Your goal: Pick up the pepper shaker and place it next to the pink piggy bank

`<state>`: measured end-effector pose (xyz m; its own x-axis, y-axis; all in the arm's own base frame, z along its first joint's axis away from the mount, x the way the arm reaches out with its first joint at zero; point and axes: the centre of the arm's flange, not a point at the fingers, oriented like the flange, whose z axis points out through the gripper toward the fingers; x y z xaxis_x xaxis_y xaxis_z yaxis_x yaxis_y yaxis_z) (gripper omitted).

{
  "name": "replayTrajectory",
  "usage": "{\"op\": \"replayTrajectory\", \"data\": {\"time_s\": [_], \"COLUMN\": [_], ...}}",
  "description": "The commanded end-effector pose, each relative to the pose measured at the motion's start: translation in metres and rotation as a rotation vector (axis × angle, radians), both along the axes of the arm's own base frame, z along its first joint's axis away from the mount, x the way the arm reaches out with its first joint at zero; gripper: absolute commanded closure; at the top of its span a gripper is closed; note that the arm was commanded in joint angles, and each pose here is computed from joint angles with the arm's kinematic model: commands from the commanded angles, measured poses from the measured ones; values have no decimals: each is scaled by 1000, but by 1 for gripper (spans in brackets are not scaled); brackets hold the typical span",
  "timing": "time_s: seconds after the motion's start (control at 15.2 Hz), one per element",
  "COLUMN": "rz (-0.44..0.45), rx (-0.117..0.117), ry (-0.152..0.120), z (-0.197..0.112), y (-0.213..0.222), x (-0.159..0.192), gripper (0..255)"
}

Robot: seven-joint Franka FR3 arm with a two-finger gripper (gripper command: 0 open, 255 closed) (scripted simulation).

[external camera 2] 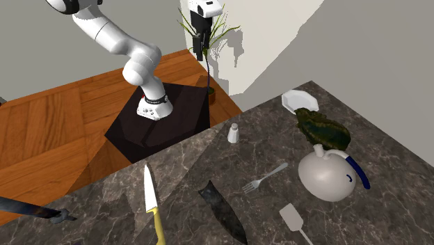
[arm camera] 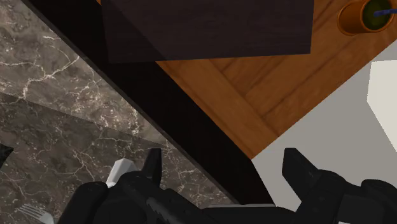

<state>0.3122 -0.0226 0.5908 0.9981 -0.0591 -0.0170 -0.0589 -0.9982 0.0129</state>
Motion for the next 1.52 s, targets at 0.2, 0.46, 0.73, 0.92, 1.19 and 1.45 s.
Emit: {"op": "replayTrajectory", "data": {"time_s": [0.2, 0.46, 0.73, 0.92, 1.19, 1.45], "rz": [-23, -54, -85, -108, -139, -170], "rx": [-12, -27, -42, -54, -69, -84], "ry": [-3, -6, -10, -13, -16, -20], "z": [-26, -60, -94, -119, -152, -184], "y": [-17, -42, -68, -88, -116, -146], "x": [23, 52, 81, 103, 130, 157], "gripper": [0, 0, 0, 0, 0, 0]}}
